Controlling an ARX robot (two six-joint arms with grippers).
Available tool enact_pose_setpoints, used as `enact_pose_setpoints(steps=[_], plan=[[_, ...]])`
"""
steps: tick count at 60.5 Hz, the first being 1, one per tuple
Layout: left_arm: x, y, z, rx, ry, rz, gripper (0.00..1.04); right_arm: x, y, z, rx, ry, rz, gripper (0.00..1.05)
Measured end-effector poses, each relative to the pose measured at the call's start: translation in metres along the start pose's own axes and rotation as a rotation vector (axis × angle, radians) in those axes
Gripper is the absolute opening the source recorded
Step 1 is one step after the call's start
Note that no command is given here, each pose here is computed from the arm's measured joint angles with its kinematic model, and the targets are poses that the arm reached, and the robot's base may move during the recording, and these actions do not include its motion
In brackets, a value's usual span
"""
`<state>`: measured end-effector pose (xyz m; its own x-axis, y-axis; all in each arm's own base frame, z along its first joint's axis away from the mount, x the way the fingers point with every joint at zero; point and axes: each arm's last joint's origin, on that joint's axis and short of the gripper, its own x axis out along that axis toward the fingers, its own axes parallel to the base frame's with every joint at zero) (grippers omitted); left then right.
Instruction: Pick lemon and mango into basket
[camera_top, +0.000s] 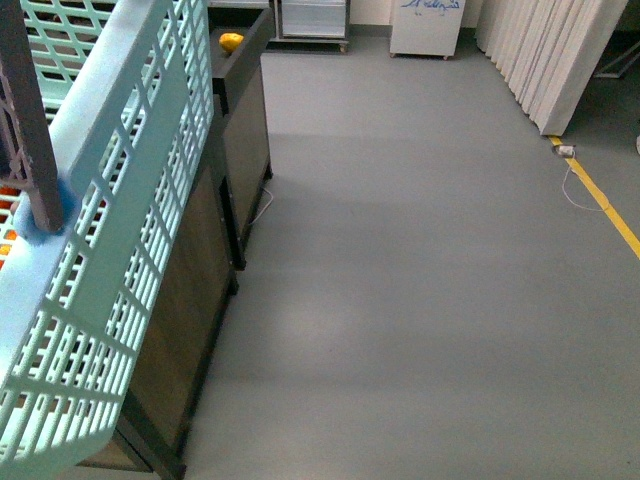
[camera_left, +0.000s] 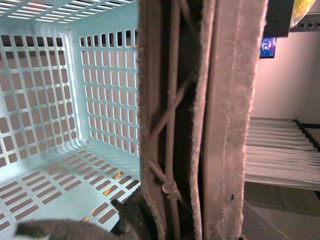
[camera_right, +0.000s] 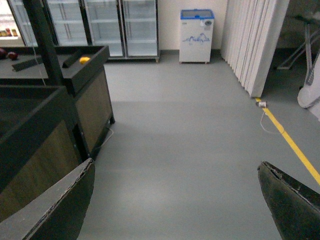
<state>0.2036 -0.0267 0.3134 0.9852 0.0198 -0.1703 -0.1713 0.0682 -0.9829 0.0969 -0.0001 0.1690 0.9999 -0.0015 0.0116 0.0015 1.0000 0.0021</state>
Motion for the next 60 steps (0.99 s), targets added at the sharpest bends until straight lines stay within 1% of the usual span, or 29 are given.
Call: enact_pose_setpoints(steps=[60], plan=[[0.0004,0.0011,0.0,0.003,-0.001,0.005,0.16,0.0,0.0,0.0,0.0,0.0,0.001,0.96]])
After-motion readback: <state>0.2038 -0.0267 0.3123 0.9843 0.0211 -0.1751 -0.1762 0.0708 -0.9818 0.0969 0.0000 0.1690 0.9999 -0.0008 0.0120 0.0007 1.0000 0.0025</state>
